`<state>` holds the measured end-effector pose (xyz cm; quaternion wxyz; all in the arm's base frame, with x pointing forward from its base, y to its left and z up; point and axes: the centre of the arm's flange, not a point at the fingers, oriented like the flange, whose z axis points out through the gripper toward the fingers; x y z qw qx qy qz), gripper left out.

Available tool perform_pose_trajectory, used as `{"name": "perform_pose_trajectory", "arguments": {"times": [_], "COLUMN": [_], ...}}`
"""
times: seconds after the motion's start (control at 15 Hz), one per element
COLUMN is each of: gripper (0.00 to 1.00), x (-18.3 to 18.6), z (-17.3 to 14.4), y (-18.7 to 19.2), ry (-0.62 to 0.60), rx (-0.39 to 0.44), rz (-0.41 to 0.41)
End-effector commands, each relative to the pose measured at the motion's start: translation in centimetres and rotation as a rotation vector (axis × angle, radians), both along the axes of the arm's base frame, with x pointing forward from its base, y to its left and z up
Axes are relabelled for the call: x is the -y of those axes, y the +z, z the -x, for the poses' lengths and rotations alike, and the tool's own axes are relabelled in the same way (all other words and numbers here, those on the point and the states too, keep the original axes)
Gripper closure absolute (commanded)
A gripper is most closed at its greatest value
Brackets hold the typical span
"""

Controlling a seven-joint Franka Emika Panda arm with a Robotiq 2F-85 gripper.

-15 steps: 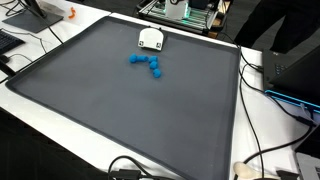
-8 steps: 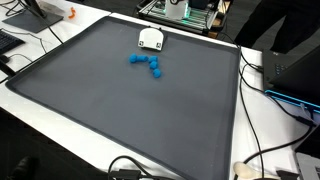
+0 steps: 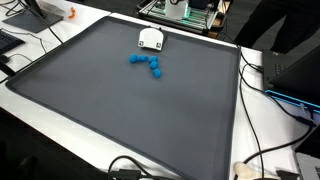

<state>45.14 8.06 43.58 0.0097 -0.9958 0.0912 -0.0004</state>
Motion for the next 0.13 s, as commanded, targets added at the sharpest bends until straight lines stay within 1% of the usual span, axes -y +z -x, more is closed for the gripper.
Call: {"name": "perform_pose_trajectory", "arguments": {"times": [0.0,0.07], "gripper": [0.0,0.0], "x": [0.0,0.0], "z": [0.0,-0.01], "y": [0.0,0.0], "ry": [0.001,0.002], "rx": [0.0,0.001], "rz": [0.0,0.0]}}
